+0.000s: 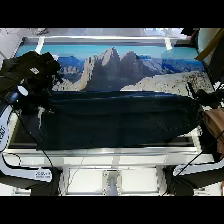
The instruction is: Fold the clothes and pants, and hang the long-sleeved shirts on hangers.
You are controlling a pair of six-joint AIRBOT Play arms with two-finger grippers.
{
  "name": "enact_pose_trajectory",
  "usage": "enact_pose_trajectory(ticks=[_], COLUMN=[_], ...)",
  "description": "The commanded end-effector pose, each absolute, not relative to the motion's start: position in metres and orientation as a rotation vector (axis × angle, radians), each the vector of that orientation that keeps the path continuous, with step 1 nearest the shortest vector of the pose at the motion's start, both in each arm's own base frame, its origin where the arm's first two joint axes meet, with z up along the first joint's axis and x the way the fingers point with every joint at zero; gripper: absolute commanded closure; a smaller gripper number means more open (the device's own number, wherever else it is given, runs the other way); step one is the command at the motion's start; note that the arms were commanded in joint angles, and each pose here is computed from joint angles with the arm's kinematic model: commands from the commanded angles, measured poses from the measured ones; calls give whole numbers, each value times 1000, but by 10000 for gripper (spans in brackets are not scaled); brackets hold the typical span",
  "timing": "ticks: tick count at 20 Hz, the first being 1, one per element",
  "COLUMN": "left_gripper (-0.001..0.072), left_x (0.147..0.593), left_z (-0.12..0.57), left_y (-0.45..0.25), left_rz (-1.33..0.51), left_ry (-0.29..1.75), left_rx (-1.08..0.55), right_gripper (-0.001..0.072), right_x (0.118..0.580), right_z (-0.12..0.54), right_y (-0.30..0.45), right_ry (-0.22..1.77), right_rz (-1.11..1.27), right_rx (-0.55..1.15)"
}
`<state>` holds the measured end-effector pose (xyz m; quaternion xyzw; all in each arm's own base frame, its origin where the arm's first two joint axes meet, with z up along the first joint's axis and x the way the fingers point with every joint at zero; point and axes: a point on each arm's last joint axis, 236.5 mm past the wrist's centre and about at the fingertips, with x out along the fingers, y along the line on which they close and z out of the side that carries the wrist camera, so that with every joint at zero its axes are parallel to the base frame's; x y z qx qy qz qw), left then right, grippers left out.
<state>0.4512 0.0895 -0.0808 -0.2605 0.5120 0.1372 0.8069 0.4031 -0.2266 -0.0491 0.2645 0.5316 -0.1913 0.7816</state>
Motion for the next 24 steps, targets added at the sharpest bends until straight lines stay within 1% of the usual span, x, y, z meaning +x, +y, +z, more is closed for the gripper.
enact_pose_trajectory(ticks=[1,3,5,6,7,8,9,11,14,17,20,21,22,24], left_gripper=[690,690,689,661,404,-13,-1,1,3,5,5,6,6,11], left_x=[502,520,523,520,518,515,510,489,441,393,338,331,334,363], left_z=[-49,-29,-29,-32,-33,-33,-32,-26,-13,-1,-42,-59,-71,-75], left_y=[86,83,81,79,76,75,75,88,125,152,140,134,129,132], left_rz=[272,252,247,245,239,234,232,253,330,416,432,430,427,441], left_ry=[891,827,828,844,861,874,891,952,1050,1047,1138,1149,1124,957], left_rx=[-606,-589,-587,-589,-587,-582,-583,-569,-528,-466,-471,-490,-518,-591], right_gripper=[661,661,660,660,623,476,354,351,351,352,352,352,352,353], right_x=[412,417,419,419,421,422,422,420,409,383,360,359,361,372], right_z=[-50,-48,-48,-49,-50,-50,-49,-41,-12,17,26,26,26,29], right_y=[-224,-226,-225,-223,-220,-217,-217,-219,-236,-254,-254,-250,-244,-229], right_ry=[1106,1081,1076,1078,1080,1084,1085,1076,1037,1024,1061,1071,1072,1055], right_rz=[-408,-409,-407,-404,-397,-392,-388,-389,-401,-434,-424,-414,-396,-351], right_rx=[603,610,611,609,610,608,602,581,499,464,474,485,502,525])
